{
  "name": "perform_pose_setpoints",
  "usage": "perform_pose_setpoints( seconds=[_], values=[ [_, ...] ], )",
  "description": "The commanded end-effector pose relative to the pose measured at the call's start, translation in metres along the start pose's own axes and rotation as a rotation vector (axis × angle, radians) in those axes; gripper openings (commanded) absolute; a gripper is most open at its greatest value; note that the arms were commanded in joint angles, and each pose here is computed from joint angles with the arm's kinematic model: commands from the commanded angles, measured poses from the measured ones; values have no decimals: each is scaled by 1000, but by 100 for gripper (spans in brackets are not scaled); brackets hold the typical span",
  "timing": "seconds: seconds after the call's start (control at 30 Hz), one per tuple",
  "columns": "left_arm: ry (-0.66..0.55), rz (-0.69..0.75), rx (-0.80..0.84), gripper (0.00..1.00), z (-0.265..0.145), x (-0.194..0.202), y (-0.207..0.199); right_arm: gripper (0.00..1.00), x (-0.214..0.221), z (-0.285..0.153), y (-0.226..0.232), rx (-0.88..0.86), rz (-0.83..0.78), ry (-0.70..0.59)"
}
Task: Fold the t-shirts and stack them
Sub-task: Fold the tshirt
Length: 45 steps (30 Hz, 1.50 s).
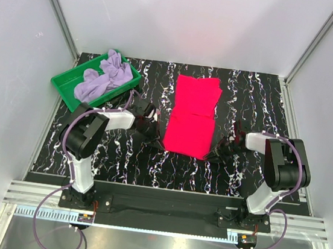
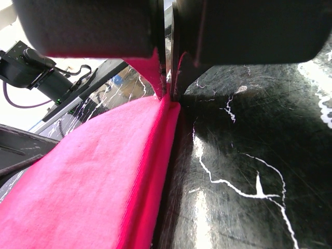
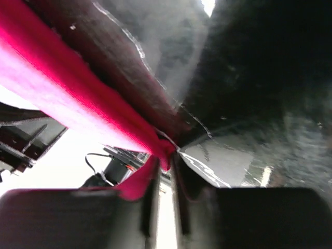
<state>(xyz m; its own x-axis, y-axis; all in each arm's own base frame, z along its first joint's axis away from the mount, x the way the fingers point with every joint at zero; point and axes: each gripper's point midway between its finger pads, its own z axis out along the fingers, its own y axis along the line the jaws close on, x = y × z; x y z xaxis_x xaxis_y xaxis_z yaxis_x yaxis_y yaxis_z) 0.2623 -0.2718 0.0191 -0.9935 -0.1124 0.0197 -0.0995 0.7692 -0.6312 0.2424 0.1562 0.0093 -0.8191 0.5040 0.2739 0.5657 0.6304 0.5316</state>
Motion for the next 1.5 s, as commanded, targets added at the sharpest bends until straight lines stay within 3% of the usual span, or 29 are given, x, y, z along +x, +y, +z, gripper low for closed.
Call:
perform_pose_setpoints(
  seconds=[0.0, 0.1, 0.33, 0.63, 0.9, 1.07, 1.13, 1.17, 1.33, 1.47],
  values=[
    [-20, 28, -42, 0, -6, 3, 8, 15, -28, 9, -37, 160, 43, -168],
    [-21, 37, -46, 0, -8, 3, 8, 0, -31, 7, -32, 145, 29, -185],
    [-34, 67, -61, 0, -19, 14, 11, 0, -5, -1, -19, 143, -88, -169],
    [-64, 112, -112, 0, -42, 56, 17, 0, 48, -29, -16, 106, -144, -157],
    [-130, 158, -97, 0, -79, 87, -7, 0, 89, -69, -13, 55, -185, -184],
    [-224, 224, -109, 0, -114, 58, -47, 0, 77, -100, 21, 53, -252, -254],
    [-207, 240, -158, 0, -115, 45, -49, 0, 61, -110, 50, 59, -299, -283],
    [-250, 265, -122, 0, -128, 27, -74, 0, 51, -125, 77, 31, -339, -326],
    [-292, 290, -108, 0, -142, -39, -107, 0, -6, -132, 125, 51, -379, -358],
    [-286, 292, -119, 0, -129, -94, -117, 0, -54, -141, 168, -14, -403, -378]
  ],
)
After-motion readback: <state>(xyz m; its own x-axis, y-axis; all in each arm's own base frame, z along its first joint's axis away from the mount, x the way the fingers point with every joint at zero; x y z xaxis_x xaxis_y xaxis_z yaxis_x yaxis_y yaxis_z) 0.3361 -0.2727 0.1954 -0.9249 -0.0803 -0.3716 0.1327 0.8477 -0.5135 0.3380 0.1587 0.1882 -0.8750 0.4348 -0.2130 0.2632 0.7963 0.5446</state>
